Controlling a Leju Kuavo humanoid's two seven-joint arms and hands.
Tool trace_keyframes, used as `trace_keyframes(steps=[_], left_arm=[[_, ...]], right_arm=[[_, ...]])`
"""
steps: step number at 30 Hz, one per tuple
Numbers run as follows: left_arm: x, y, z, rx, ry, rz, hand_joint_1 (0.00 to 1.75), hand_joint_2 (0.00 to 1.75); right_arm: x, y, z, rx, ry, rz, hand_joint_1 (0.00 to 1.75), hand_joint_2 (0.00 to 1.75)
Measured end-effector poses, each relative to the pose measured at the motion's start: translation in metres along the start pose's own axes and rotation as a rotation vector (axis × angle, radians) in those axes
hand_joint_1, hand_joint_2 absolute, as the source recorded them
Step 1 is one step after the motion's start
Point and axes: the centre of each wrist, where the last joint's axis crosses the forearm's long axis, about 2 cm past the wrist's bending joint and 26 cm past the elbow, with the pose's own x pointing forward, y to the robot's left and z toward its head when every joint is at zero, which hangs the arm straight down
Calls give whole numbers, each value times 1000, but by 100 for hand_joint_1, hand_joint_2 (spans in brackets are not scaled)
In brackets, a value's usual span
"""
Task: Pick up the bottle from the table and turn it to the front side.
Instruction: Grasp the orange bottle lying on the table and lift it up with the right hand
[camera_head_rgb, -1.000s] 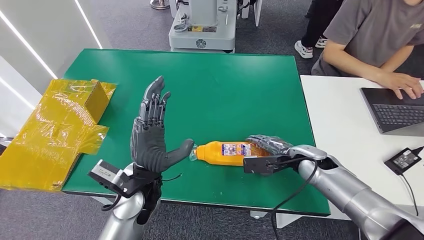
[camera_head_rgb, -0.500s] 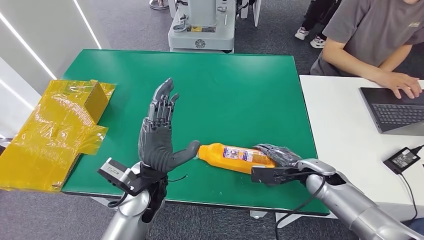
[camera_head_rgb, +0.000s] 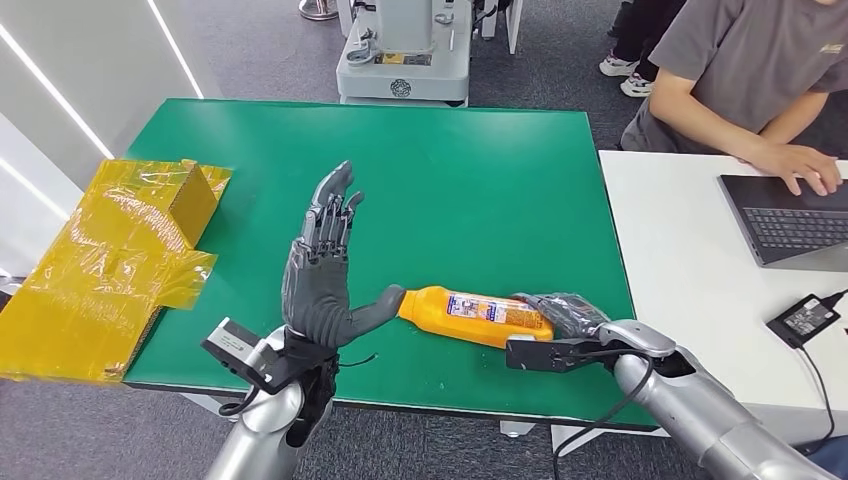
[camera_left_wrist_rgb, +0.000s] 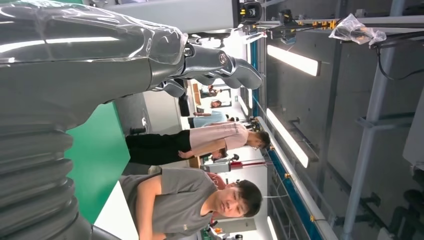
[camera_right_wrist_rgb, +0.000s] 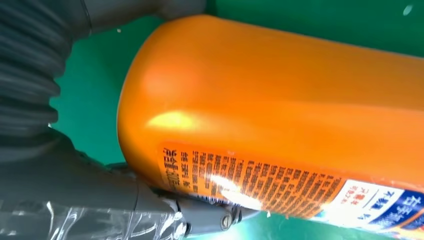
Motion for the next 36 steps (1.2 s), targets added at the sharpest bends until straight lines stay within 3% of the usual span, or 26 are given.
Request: trace_keyframes(steps=[1,2,5,6,8,22,31,36], left_arm=[[0,0,0,0,-1,-1,0,175],[0,0,1,0,-1,-1,0,175],[0,1,1,-1,-1,-3,0,175],[0,1,1,-1,-1,-3,0,175],[0,1,2,-1,0,-4,0,175],[-1,0,6,-2,9,-7,0,175],[0,-1,9,9,10,-16,0,175],[1,-1,9,12,10,-17,0,175]], right_arm=[[0,0,0,-2,-1,0,159,175],[0,0,0,-4,-1,-2,138,175],[0,1,0,-9,-1,-8,44,175],[0,1,0,-11,0,-9,21,175],[0,1,0,-13,1,-9,0,175],[1,-11,-1,-1,30,20,0,175],[21,-61,-11,-58,-24,88,0,175],[39,-77,-20,-82,-70,112,0,175]])
